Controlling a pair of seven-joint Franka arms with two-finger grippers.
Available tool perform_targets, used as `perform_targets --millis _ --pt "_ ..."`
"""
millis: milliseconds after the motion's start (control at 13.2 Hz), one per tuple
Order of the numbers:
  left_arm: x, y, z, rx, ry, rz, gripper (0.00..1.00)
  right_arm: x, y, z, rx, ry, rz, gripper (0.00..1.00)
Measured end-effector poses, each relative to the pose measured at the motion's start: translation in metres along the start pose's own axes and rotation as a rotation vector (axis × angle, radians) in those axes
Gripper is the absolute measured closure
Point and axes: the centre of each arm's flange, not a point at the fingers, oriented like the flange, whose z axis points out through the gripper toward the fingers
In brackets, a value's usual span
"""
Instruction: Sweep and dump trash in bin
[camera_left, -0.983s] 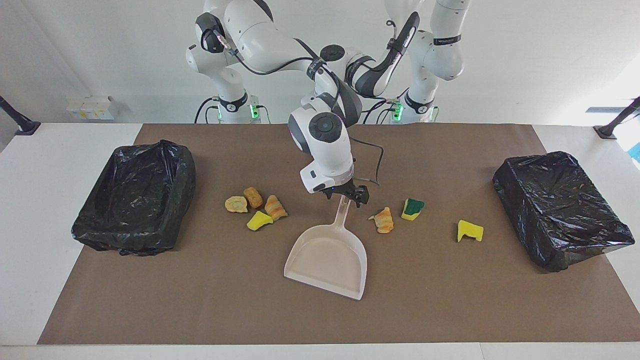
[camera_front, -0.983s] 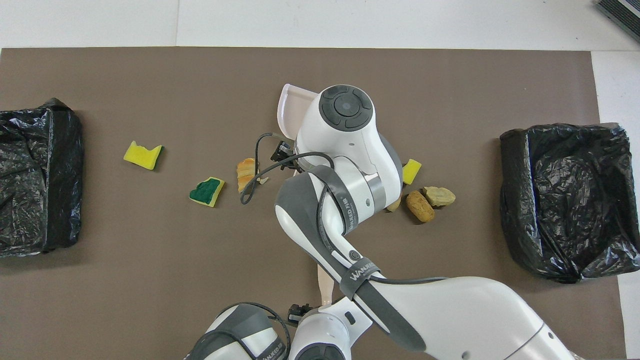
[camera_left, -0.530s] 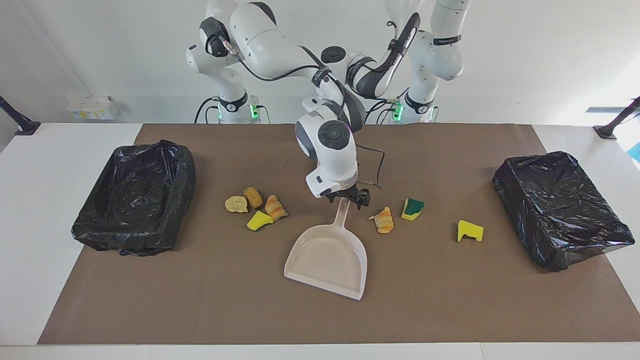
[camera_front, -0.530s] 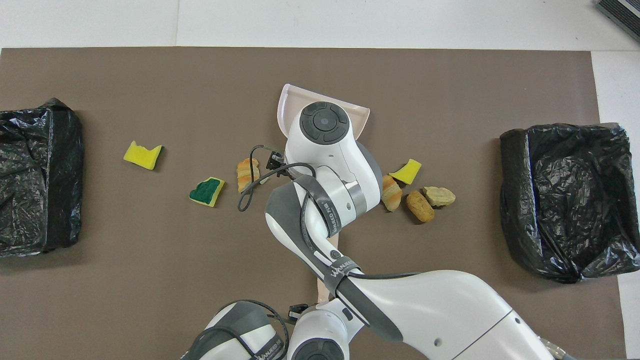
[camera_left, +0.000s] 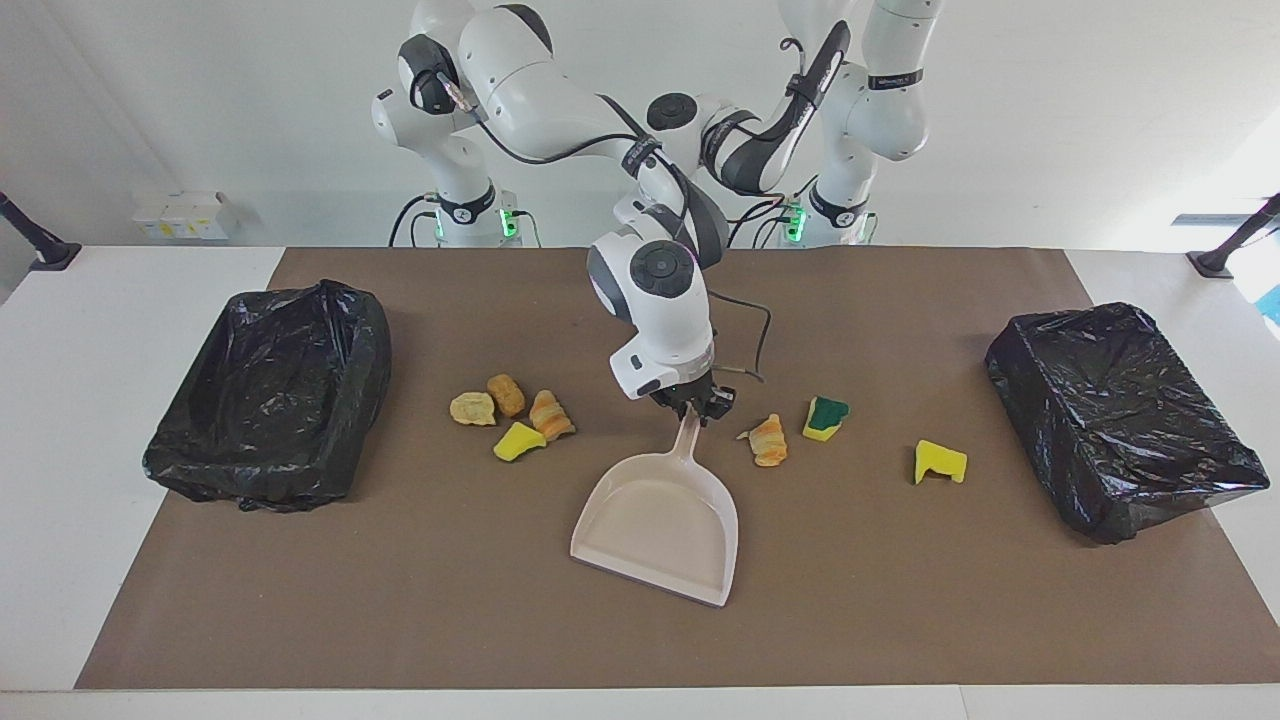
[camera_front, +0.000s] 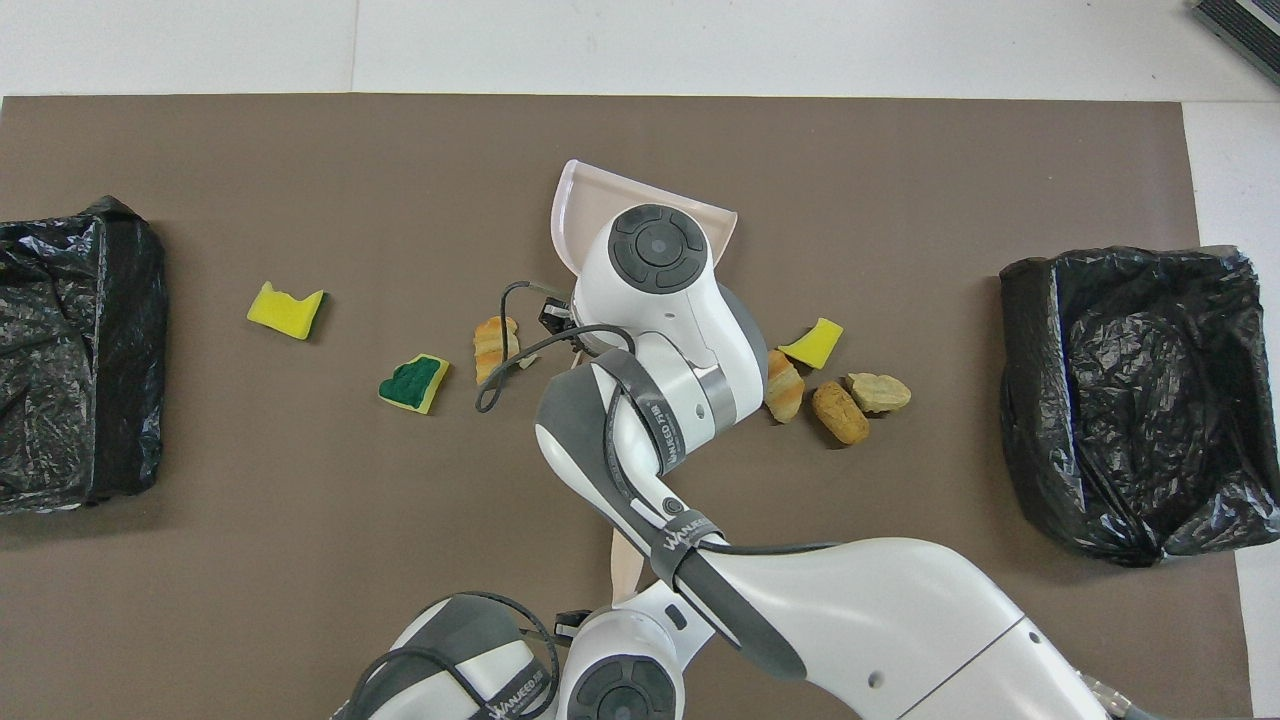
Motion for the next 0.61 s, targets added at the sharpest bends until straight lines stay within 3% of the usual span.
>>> perform_targets --millis 227,605 --pt "0.007 -0.026 -0.016 0.047 -0.031 -0.032 0.74 0.012 0.008 -0.015 0.009 0.012 0.003 0.68" --pt "0.023 -0.091 -0.053 0.134 -0.055 -0.115 0.74 0.041 0.040 -0.101 0.052 0.081 -0.105 0.68"
